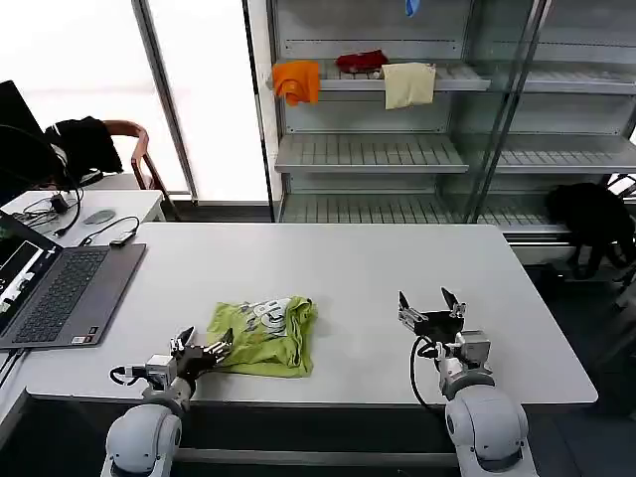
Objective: Fold and organize the clothes.
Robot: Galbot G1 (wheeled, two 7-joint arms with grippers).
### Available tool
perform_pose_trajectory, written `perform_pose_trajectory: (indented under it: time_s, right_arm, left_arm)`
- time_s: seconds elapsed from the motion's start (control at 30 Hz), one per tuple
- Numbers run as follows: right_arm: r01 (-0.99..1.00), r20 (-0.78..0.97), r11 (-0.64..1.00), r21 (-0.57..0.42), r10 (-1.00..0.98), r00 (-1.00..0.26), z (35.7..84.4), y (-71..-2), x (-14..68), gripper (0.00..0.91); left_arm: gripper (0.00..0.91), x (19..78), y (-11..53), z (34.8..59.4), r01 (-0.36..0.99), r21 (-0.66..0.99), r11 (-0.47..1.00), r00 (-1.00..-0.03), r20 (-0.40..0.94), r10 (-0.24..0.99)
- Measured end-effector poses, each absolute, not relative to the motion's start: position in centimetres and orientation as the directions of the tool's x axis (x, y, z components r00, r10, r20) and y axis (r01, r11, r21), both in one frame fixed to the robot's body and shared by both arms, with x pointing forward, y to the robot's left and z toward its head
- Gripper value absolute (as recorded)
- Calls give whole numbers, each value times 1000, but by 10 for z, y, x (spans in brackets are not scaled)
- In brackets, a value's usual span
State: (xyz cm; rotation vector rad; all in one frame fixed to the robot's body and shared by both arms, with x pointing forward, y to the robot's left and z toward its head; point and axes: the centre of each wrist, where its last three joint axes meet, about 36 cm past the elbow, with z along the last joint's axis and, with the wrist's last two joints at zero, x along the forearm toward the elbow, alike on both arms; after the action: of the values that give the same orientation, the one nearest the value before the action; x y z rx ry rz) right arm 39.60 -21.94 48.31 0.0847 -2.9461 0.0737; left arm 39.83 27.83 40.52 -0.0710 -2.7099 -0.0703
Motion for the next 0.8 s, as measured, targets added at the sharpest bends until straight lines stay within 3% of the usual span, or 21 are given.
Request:
perform_pose_trajectory:
  time_s: [0.07, 0.2, 0.8]
  right_arm:
    - [-61, 192, 997, -44, -51, -980, 484, -219, 396, 907]
    - [-59, 188, 997, -45, -49, -981, 485, -219, 396, 907]
    - [-51, 175, 997, -55, -41, -984, 489, -220, 393, 907]
  left_arm:
    - [141, 397, 278, 405, 65, 33, 997, -907, 418, 45]
    - [30, 395, 277, 405, 76, 17, 997, -905, 422, 62]
    - [0, 394, 273, 405, 83, -61, 995, -899, 425, 101]
